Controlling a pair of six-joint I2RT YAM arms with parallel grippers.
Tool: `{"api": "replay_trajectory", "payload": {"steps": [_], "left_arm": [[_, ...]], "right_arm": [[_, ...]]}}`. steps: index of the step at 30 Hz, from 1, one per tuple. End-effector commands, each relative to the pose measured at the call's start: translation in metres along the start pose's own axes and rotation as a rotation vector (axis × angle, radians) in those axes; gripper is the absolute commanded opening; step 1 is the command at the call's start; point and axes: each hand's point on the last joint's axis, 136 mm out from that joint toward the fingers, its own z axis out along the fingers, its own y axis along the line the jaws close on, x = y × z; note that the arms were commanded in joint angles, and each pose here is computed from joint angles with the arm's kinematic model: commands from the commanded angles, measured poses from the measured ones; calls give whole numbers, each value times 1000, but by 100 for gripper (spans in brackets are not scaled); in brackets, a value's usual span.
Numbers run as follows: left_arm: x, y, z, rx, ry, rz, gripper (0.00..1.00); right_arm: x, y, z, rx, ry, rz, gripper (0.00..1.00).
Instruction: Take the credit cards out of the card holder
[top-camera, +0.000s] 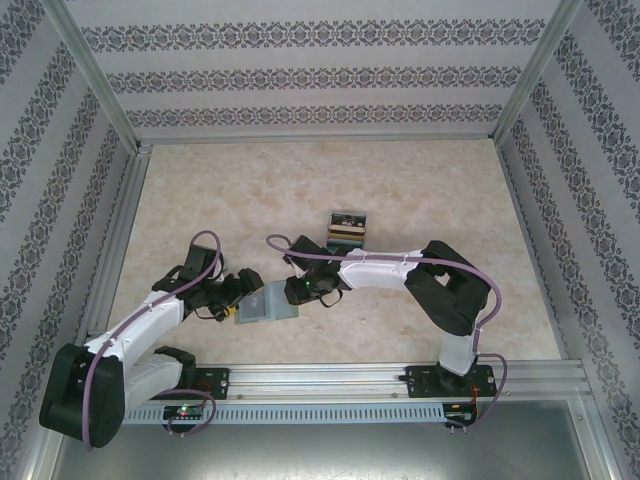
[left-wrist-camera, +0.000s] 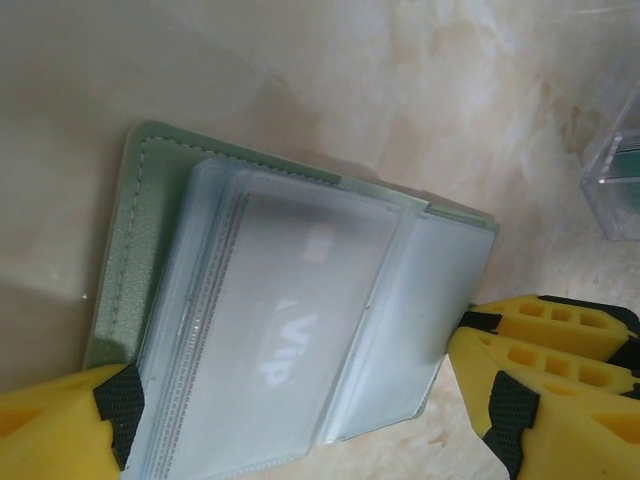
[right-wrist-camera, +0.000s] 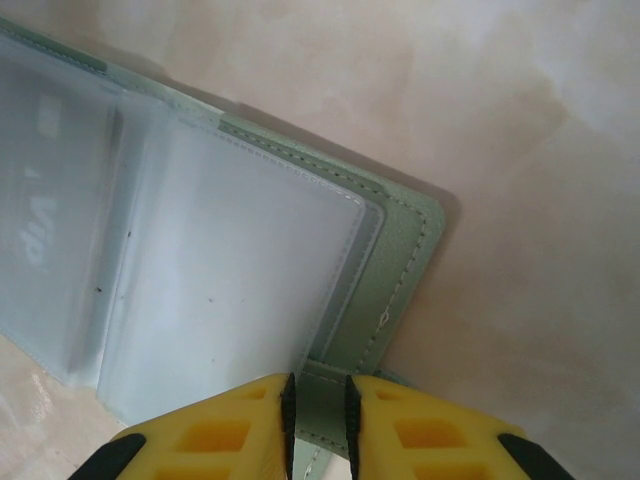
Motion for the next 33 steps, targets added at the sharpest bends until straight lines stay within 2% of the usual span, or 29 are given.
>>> {"api": "replay_trajectory", "payload": {"steps": [1,10,27,33], "left_arm": [[-10,-6,-13,9,-62,19,91],[-10,-20,-7,75,-30,41,90],[-5,-8,10,36,34,16,89],[-3,-23,14,124,54,12,90]], "right_arm": [[16,-9,16,16,53,21,25],[16,-7,16,11,57,21,24],[14,-6,17,10,55,21,24],[16,-6,19,7,59,22,24]]}}
